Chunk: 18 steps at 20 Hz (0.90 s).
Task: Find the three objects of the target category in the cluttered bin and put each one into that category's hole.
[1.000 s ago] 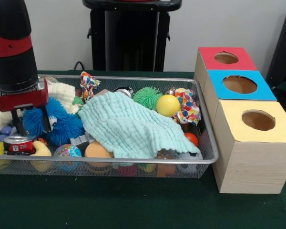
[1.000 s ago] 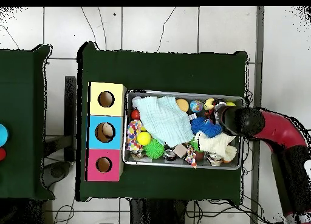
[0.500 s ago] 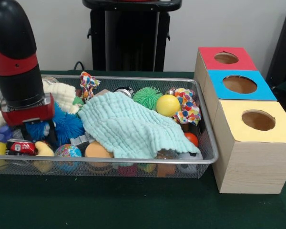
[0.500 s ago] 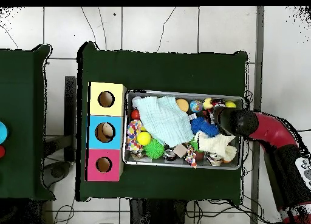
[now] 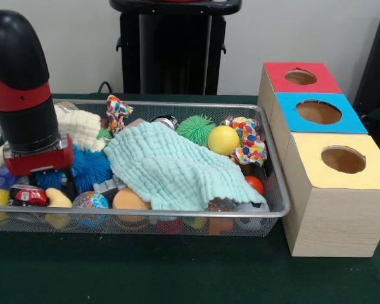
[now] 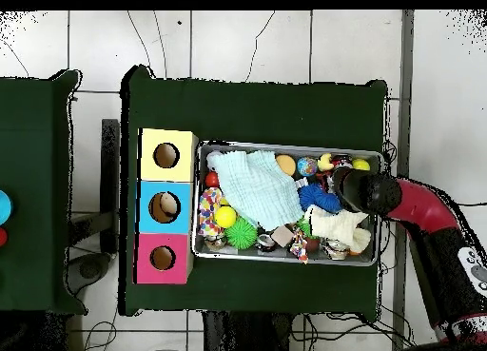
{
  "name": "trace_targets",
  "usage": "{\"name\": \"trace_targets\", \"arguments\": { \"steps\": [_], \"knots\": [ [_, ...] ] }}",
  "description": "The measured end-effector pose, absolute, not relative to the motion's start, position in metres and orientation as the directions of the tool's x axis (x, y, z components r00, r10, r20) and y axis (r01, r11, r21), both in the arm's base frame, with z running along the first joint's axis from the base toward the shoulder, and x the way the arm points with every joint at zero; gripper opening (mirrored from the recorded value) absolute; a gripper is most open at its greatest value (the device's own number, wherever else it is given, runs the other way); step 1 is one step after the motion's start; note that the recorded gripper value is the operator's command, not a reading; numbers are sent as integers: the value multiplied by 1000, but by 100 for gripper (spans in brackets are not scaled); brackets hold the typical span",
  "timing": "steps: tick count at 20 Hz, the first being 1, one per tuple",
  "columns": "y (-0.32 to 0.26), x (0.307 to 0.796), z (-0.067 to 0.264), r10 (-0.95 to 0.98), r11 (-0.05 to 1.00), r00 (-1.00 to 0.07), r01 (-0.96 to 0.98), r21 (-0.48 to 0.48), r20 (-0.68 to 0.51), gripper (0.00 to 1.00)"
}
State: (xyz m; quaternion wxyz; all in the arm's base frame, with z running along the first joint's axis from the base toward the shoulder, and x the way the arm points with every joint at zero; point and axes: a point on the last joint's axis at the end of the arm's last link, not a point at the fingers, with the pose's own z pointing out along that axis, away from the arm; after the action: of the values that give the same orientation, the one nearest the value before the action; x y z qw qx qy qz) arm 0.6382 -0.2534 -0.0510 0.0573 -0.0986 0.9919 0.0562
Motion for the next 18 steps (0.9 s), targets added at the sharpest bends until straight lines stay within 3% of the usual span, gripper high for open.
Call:
{"name": "trace_targets", "arguments": {
  "steps": [18],
  "knots": [
    [-253,627,-27,-180,973,-972,-198,117,-150,100]
  ]
}}
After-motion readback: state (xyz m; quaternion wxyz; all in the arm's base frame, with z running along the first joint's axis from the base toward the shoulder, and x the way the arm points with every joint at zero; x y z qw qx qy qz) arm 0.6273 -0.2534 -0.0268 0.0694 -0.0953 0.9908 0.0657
